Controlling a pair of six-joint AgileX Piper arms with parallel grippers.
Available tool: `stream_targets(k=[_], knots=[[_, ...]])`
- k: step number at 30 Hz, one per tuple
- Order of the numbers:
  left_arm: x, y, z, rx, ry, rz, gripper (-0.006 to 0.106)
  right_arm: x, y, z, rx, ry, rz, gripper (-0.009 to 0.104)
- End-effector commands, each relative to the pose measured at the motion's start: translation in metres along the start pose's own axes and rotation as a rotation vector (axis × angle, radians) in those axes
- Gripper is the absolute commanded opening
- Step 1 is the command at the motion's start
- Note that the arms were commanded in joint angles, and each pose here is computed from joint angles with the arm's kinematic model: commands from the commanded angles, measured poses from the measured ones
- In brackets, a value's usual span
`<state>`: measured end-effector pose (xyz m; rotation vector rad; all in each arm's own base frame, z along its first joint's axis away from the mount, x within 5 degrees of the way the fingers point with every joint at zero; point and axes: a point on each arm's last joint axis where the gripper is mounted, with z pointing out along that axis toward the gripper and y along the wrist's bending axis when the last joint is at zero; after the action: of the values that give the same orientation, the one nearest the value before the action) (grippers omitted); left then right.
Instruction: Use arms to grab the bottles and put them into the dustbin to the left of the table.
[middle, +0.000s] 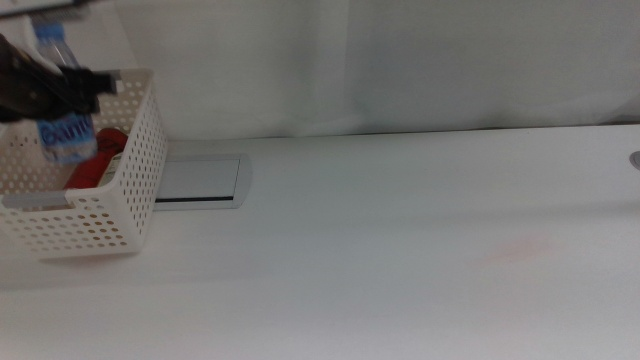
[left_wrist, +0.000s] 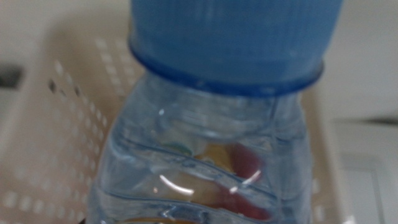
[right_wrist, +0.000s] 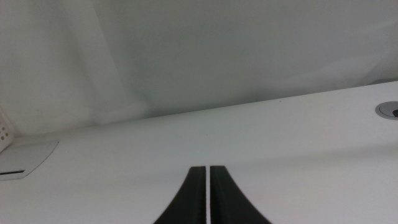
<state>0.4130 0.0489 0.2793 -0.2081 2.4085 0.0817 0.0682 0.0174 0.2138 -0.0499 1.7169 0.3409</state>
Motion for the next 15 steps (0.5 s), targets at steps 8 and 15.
stream_targets(k=[8,15], knots=[[0.015,-0.002,0.049,0.003,0.067,0.005,-0.003,0.000,0.000,0.000,0.002,-0.014,-0.008,-0.003],[0.014,-0.002,0.051,0.004,0.053,-0.013,-0.003,0.000,0.000,0.000,0.002,-0.014,-0.008,-0.003]])
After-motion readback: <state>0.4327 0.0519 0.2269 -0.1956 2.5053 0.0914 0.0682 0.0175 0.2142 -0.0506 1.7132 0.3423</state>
